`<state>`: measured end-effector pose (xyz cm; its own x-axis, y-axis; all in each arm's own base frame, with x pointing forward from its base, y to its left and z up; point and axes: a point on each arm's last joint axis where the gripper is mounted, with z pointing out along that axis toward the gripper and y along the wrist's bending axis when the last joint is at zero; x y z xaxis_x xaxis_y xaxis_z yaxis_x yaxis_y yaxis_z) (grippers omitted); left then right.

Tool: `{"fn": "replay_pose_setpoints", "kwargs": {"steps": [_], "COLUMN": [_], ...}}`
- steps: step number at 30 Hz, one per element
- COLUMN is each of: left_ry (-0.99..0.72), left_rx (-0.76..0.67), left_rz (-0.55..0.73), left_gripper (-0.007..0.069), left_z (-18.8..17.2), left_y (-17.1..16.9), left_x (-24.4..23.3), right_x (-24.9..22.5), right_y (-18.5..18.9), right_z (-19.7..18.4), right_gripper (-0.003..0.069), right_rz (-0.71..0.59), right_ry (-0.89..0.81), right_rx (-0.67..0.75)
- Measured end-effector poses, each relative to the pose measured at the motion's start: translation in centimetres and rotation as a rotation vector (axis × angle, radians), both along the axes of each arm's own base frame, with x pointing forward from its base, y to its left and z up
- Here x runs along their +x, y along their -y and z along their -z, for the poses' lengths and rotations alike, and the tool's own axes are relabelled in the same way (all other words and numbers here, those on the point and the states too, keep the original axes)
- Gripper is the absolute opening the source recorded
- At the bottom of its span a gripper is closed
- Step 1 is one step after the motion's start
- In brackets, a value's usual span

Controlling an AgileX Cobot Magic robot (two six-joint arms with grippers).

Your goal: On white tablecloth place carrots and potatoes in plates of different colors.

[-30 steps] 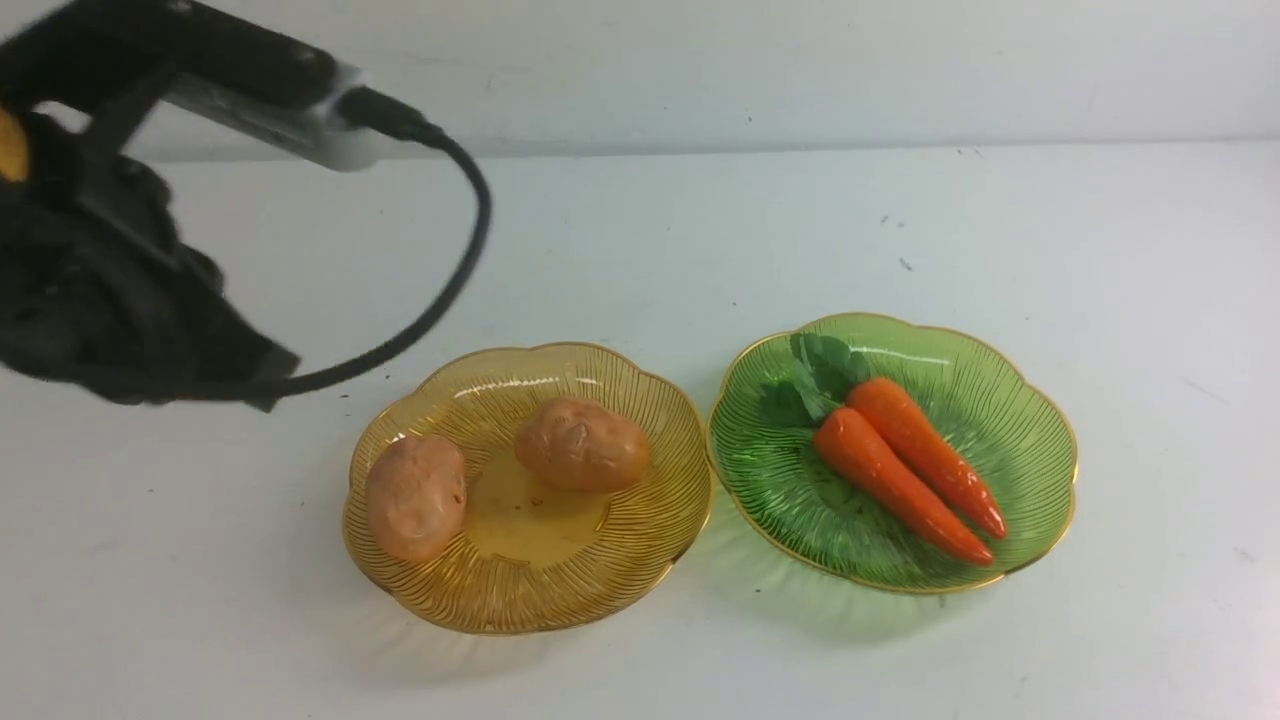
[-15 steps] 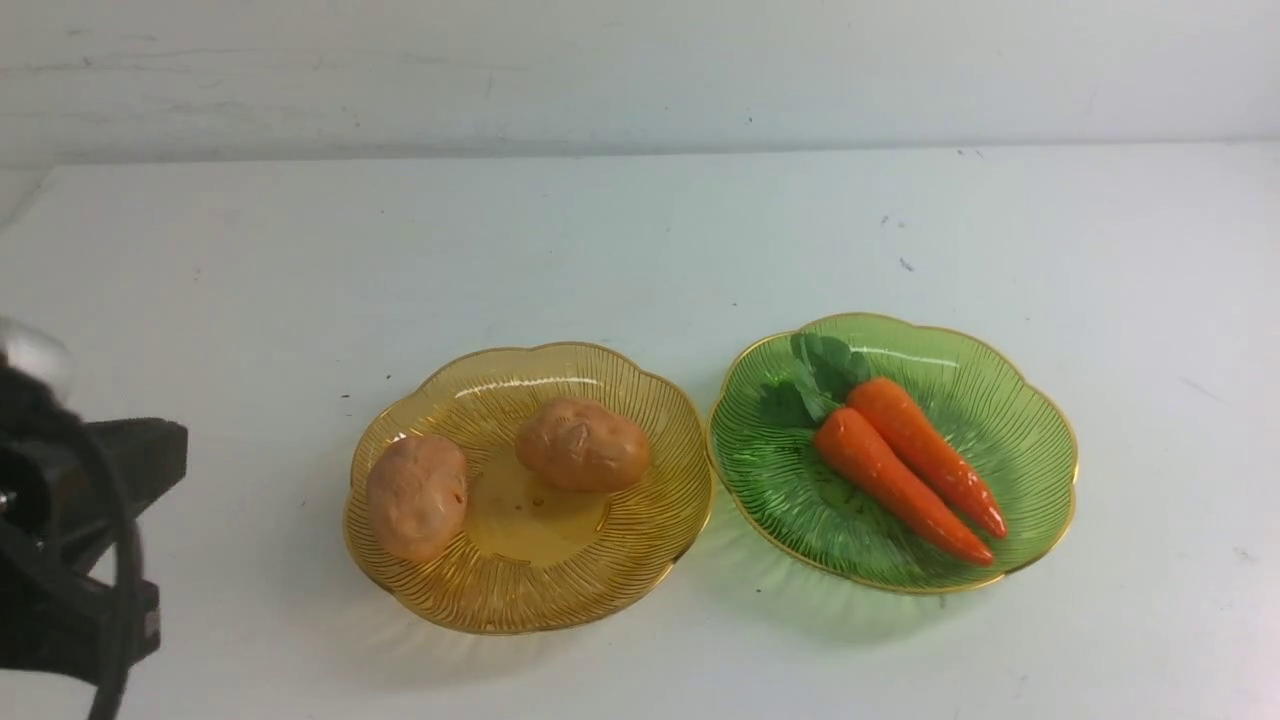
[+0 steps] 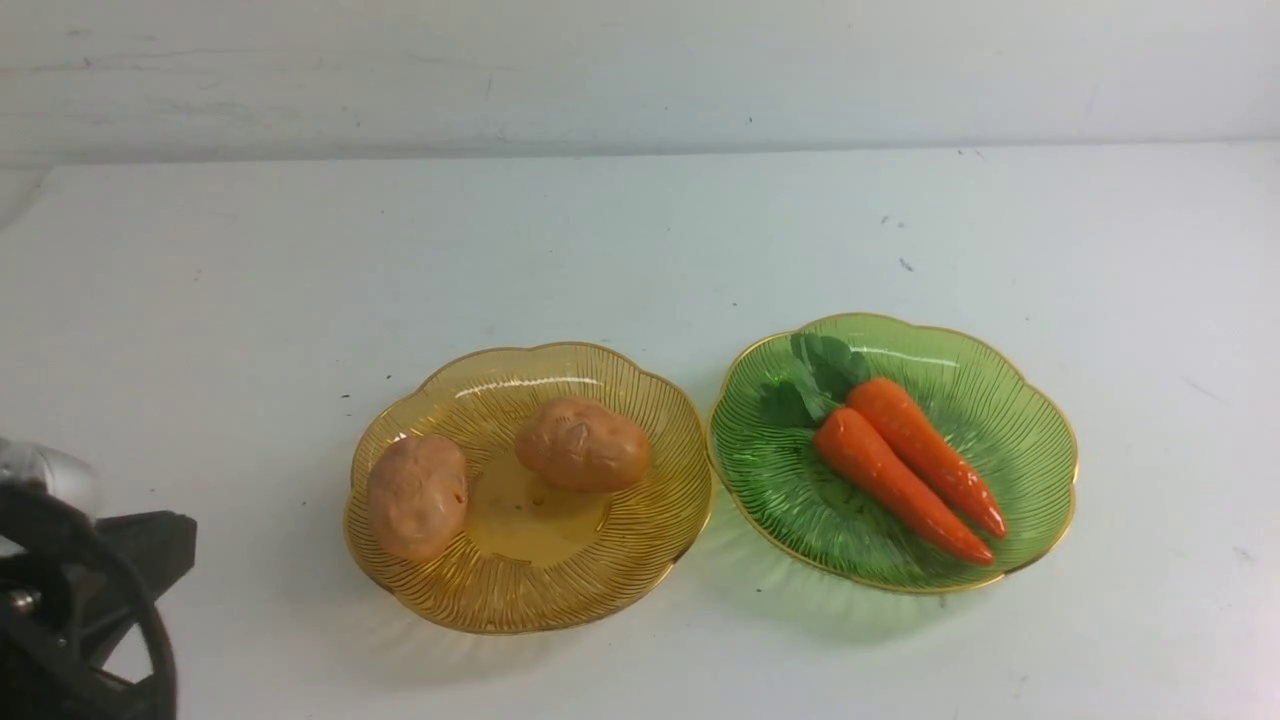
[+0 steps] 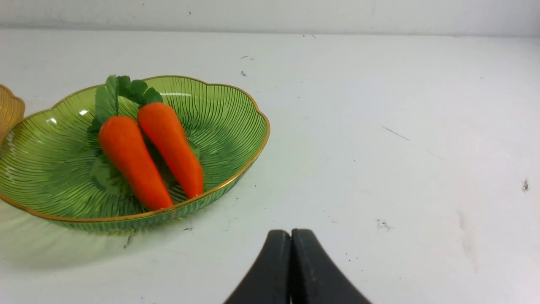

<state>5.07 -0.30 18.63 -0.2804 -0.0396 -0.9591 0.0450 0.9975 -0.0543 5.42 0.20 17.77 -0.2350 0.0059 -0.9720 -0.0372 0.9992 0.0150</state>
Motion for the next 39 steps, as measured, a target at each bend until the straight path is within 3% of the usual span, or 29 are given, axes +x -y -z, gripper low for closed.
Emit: {"fn": "replay_pose_setpoints", "kwargs": {"steps": [8, 39], "left_ry": [-0.052, -0.041], "left_rx": [0.022, -0.001], "left_rz": [0.014, 0.016], "left_gripper": [-0.0003, -0.0003], "left_z": [1.6, 1.6], "left_y": [0.0, 0.1], "left_x": [0.1, 0.1], "right_x": [0.0, 0.0], "right_y": [0.0, 0.0], "right_z": [0.0, 0.0], "right_gripper": [-0.0015, -0.0015], "right_rz": [0.0, 0.0], "right_ry": [0.0, 0.0], "right_rx": [0.0, 0.0]}}
